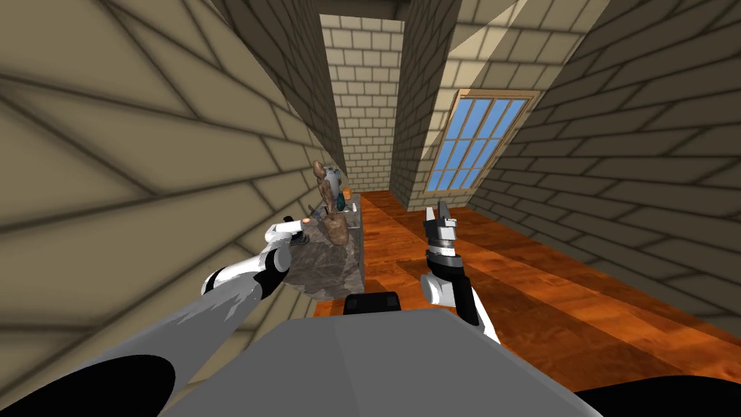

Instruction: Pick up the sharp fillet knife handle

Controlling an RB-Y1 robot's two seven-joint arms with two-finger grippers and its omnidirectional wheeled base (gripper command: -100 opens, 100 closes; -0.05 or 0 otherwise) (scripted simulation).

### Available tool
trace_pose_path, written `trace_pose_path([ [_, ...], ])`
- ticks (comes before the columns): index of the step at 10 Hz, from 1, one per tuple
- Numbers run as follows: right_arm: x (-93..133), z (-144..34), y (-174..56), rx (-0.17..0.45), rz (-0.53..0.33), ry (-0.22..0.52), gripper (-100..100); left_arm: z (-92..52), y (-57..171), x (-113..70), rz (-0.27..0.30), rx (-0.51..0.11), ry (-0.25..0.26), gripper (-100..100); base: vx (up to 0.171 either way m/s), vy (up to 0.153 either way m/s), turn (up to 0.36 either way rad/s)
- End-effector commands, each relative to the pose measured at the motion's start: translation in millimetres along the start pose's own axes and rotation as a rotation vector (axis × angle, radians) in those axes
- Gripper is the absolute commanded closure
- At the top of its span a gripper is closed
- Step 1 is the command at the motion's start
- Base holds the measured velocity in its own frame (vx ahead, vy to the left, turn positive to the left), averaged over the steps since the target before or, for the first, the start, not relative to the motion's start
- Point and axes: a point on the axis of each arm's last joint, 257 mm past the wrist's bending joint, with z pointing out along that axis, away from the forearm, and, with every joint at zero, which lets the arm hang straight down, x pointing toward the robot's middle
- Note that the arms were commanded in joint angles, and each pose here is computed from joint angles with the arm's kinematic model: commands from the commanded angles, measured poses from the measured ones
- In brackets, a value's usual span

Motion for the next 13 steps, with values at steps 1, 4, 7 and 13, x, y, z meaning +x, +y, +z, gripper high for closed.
trace_pose_path([
  [1,0,0.0,0,0.0,0.0,0.0,0,-8.4,32,9.6,0.035,-0.011,0.004,100,0.013,0.059,0.342],
  [4,0,0.0,0,0.0,0.0,0.0,0,-14.5,59,15.2,0.063,-0.022,0.009,100,0.009,0.05,0.114],
  [7,0,0.0,0,0.0,0.0,0.0,0,-22.0,84,20.8,0.088,-0.03,0.016,100,0.01,0.037,0.085],
  [13,0,0.0,0,0.0,0.0,0.0,0,-50.6,159,34.7,0.162,-0.054,0.046,100,0.009,0.035,0.124],
])
